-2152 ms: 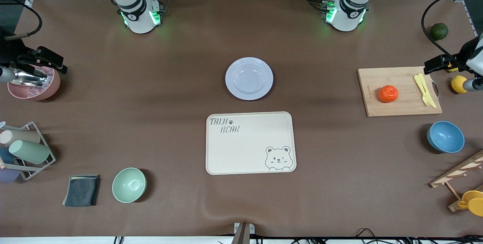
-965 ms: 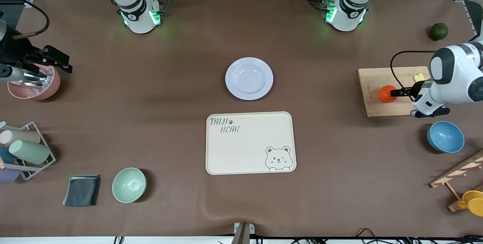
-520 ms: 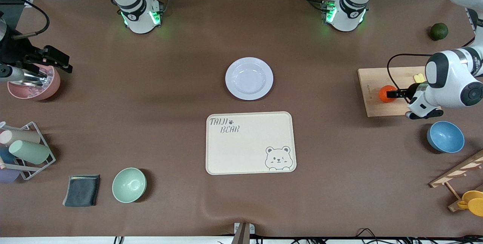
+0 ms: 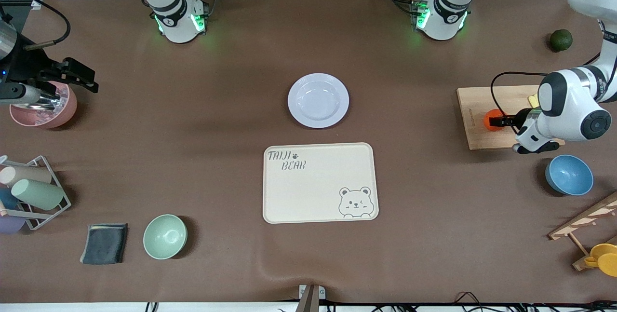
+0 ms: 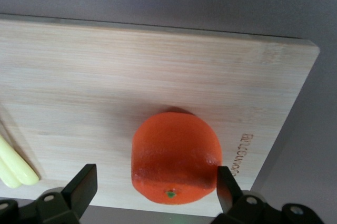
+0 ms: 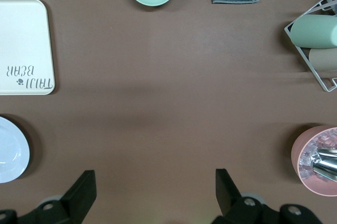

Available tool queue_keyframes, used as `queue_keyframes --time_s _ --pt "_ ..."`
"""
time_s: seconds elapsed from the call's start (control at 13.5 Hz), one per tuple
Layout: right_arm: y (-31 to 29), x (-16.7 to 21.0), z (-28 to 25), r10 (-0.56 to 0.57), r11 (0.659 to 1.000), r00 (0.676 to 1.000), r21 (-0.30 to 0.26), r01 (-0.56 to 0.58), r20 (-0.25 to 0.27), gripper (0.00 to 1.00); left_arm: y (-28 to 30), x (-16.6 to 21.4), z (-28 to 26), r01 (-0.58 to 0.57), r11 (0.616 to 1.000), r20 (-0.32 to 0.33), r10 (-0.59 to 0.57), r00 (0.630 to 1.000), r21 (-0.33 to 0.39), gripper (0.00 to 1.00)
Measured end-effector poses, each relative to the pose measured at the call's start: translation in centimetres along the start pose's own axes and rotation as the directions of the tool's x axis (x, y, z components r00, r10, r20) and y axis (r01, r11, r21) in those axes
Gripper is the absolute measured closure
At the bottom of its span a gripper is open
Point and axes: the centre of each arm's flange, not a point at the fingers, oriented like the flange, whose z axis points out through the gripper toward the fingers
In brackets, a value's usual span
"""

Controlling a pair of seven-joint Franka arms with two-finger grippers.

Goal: Place orange and plate with both arms
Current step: 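Close the left gripper on the orange, then carry the orange to the white plate while the right gripper advances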

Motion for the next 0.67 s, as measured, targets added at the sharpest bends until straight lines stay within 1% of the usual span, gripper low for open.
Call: queue_keyframes --time_s 0.22,0.45,0.52,0.59,0.67 --pt "-2.2 0.0 0.1 -0.04 0.999 0.999 -0.002 0.04 0.001 0.0 0.3 0.2 1.1 0.012 0.999 0.019 -0.012 1.0 -0.031 0.0" --pt "-4.2 0.1 0.8 -0.075 0.997 0.997 -0.002 0.075 0.014 0.0 0.4 0.6 2.2 0.015 0.999 0.038 -0.013 0.999 -0.041 0.0" --pt "-4.8 0.3 1.4 -0.084 0.996 0.996 0.011 0.084 0.027 0.0 0.5 0.6 2.4 0.014 0.999 0.04 -0.013 0.999 -0.042 0.08" --pt "-5.6 0.5 2.3 -0.092 0.995 0.995 0.048 0.09 0.042 0.0 0.5 0.7 2.4 0.014 0.999 0.04 -0.012 0.999 -0.042 0.21" --pt "-6.1 0.7 3.3 -0.096 0.993 0.994 0.081 0.091 0.055 0.0 0.5 0.7 2.2 0.013 0.999 0.037 -0.011 0.999 -0.042 0.3"
